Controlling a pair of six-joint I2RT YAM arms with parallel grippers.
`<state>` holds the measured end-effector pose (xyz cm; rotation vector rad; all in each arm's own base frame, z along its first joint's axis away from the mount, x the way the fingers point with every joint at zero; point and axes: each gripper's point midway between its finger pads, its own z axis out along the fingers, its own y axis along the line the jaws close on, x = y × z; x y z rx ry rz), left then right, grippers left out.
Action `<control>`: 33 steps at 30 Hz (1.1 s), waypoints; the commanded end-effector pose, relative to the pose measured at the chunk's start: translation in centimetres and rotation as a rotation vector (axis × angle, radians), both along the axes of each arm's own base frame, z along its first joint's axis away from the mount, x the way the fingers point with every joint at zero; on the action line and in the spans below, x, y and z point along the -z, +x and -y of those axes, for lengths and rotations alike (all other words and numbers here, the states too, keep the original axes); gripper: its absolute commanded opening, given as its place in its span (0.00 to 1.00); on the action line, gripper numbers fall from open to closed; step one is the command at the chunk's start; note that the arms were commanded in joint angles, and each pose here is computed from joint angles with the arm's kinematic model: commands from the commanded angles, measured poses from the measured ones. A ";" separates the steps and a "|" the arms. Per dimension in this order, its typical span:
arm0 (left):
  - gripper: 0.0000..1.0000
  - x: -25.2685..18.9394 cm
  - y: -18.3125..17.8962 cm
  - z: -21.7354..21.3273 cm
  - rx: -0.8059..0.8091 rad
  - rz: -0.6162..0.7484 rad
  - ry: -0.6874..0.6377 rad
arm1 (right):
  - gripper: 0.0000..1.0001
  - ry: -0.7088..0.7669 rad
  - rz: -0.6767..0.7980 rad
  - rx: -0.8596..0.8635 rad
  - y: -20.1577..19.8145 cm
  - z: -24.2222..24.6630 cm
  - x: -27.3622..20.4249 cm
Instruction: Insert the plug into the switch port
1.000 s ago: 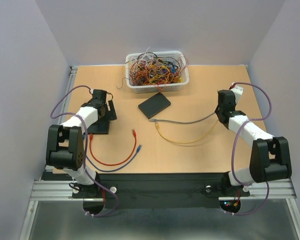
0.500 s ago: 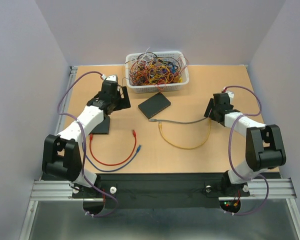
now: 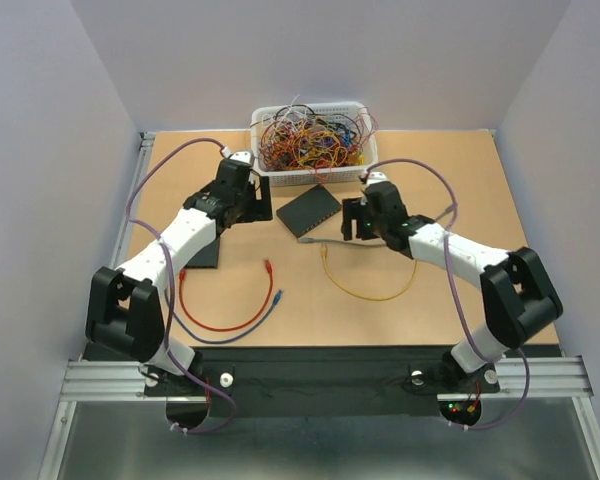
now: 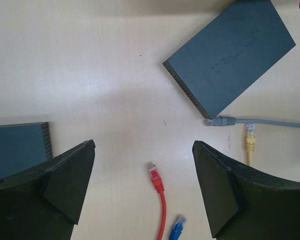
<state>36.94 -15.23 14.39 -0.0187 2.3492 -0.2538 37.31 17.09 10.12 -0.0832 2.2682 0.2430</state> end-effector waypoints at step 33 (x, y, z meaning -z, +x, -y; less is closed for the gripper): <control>0.93 -3.1 -1.7 -6.3 -0.047 0.133 0.143 | 0.78 -0.195 0.023 -0.639 1.9 -17.3 6.2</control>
